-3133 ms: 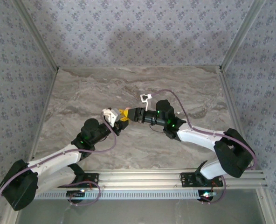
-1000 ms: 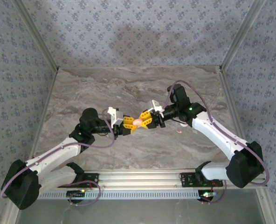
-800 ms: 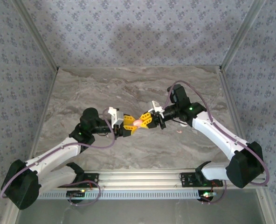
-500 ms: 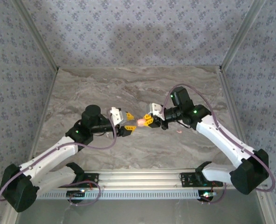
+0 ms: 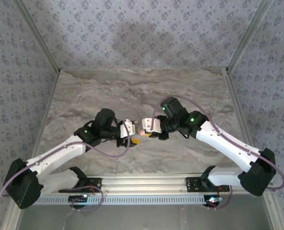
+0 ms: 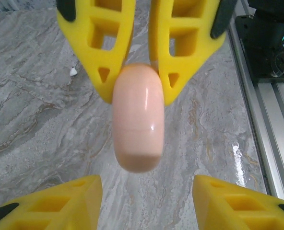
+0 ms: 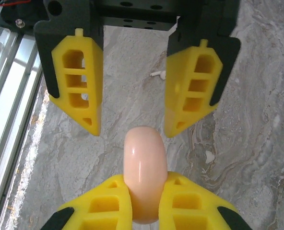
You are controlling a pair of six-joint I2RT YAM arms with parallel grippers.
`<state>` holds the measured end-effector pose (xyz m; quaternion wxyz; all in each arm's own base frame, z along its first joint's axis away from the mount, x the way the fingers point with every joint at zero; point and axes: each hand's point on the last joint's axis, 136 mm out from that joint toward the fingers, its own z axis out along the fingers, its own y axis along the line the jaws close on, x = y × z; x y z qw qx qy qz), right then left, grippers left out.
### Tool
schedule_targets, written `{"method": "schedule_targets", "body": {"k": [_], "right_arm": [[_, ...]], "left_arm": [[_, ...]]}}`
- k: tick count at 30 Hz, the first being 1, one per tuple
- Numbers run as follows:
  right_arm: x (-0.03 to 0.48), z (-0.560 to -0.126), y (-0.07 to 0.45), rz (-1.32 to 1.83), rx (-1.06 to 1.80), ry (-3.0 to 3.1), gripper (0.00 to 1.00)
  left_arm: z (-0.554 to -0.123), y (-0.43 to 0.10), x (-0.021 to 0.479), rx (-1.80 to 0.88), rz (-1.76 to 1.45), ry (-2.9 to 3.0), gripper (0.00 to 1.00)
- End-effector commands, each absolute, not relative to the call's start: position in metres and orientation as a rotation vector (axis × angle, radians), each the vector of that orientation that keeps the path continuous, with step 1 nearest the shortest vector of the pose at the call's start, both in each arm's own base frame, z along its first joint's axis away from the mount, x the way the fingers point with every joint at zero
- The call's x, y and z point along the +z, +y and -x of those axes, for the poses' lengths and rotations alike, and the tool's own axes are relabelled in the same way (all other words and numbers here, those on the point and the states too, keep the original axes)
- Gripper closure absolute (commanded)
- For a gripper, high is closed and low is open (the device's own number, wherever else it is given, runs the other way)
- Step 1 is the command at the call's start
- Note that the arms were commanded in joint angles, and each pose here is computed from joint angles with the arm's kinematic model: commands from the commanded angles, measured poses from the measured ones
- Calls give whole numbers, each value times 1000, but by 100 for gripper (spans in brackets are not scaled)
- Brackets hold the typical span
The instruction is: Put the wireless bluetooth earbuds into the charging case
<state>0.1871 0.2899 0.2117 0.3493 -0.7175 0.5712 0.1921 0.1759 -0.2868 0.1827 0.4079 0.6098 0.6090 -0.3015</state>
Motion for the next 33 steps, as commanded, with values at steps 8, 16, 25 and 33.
{"method": "schedule_targets", "body": {"k": [8,16,25,33], "right_arm": [[216,-177,301,1906,563,1445,89],[216,-177,307,1899,591,1431,89],[221,-175,310,1893,612,1405,89],[225,-174,310,1887,617,1395,89]], "left_arm": [[-173,-292,199,-770,-1528,1442,48],[-169,-293,201,-802,-1523,1435,57],[-170,-293,197,-805,-1527,1445,56],[-169,-294,193,-813,-1536,1454,58]]}}
